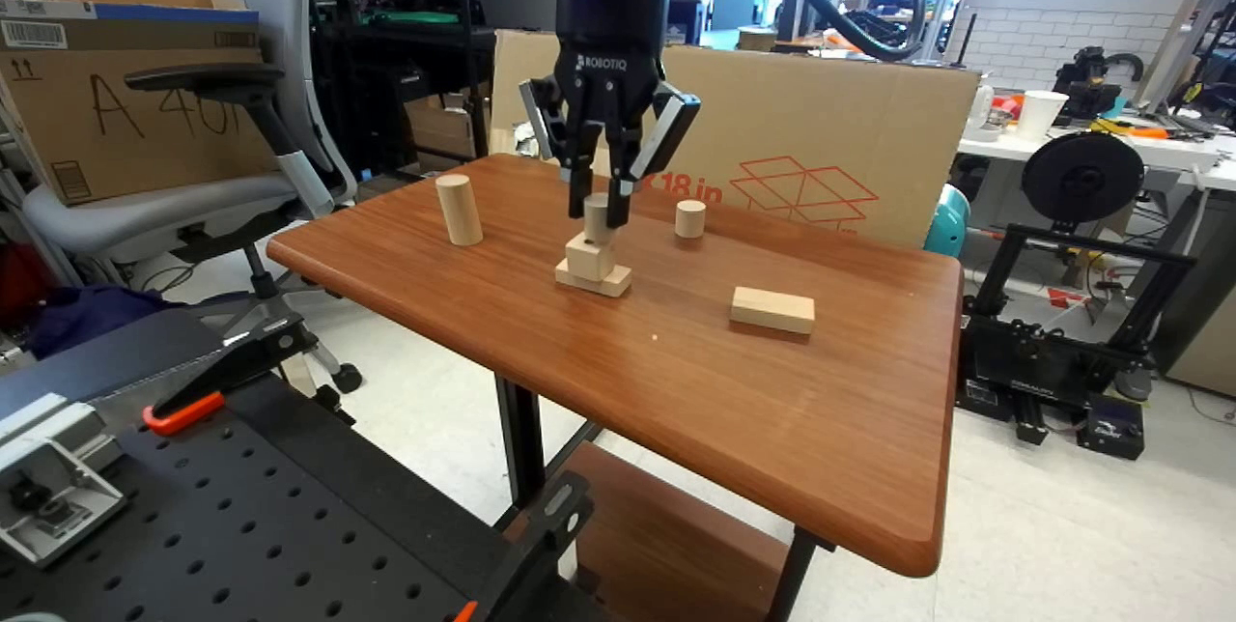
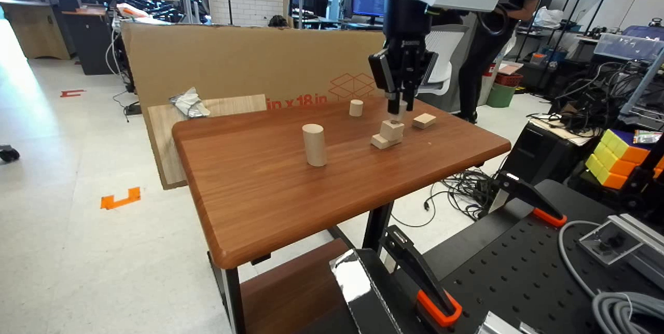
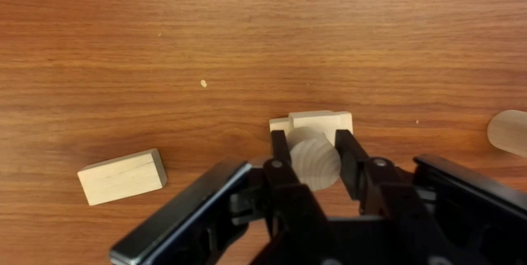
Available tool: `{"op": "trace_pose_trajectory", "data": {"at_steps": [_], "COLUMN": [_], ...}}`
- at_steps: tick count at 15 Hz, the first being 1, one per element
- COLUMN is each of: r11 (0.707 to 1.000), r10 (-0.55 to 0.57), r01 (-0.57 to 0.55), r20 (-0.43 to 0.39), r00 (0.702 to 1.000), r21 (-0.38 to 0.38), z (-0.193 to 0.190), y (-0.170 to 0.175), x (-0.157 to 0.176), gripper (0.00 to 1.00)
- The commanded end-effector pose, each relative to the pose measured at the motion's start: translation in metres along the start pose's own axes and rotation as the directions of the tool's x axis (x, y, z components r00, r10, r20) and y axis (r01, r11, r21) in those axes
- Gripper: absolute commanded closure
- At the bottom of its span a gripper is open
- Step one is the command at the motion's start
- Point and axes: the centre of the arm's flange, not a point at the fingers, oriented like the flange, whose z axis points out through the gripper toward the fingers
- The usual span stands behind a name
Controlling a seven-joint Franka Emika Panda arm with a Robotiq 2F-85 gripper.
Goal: Stack the small cylinder on top of the cube square
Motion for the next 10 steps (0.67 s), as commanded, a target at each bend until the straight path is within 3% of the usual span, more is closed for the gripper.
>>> {"op": "trace_pose_trajectory", "data": {"at_steps": [1,10], "r11": [1.0,1.0], "r10": [0.011,-0.001], "r01": [-0.011,0.001], "r20": [-0.016,-0.005], "r00": [1.0,1.0], "r21": [0.005,0.0], "z": [0.0006,0.0101], "y": [-0.0059,-0.0107], "x": [-0.0038,-0.0022], "gripper": [0.92,0.92]}}
